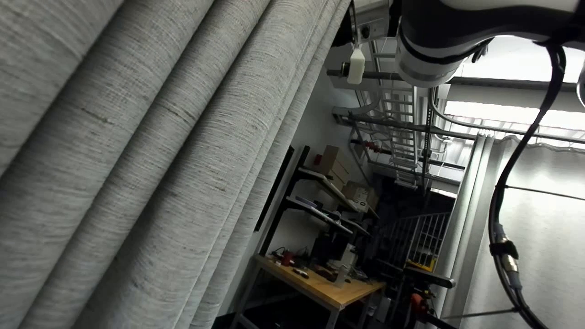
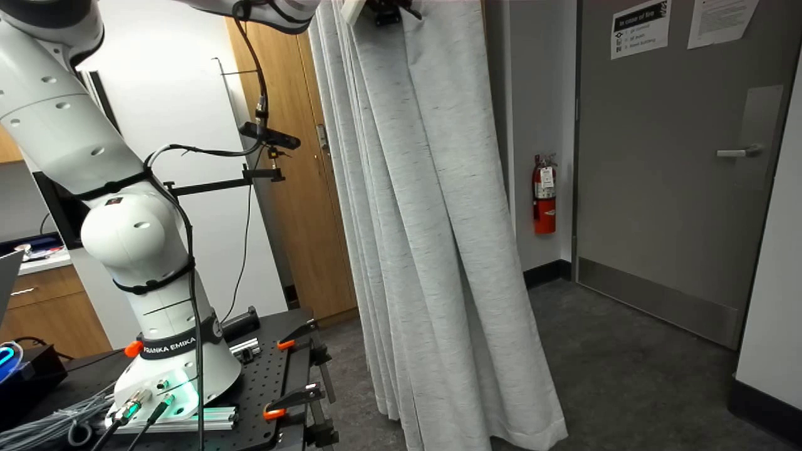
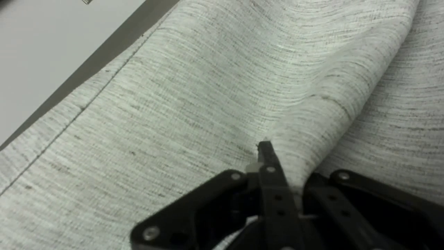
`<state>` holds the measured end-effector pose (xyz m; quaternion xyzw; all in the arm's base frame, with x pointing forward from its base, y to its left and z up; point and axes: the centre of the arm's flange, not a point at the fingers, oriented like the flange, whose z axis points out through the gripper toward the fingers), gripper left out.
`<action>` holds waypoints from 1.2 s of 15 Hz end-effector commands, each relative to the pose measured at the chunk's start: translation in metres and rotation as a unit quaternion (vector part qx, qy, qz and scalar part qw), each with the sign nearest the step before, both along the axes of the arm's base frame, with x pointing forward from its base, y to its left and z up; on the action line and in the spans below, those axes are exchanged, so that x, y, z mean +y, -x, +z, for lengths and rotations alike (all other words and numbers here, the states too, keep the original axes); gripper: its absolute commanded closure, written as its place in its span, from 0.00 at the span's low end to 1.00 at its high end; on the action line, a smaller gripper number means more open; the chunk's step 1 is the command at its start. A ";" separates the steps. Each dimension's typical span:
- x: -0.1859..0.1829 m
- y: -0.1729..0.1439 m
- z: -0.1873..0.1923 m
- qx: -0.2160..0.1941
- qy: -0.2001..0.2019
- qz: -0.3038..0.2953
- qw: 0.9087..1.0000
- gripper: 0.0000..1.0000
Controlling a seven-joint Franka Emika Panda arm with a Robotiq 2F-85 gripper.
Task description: Slide the curtain to the left
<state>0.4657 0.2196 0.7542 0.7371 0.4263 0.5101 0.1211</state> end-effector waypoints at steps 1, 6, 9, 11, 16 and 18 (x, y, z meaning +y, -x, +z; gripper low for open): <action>-0.004 -0.002 -0.001 0.000 0.002 -0.005 1.000 0.98; -0.005 -0.003 -0.001 -0.001 0.003 -0.008 1.000 0.98; -0.005 -0.003 -0.001 -0.001 0.003 -0.008 1.000 0.98; -0.005 -0.003 -0.001 -0.001 0.003 -0.007 1.000 0.98; -0.008 -0.002 0.005 -0.018 0.001 -0.005 1.000 1.00; -0.011 0.000 0.005 -0.022 0.010 0.001 1.000 1.00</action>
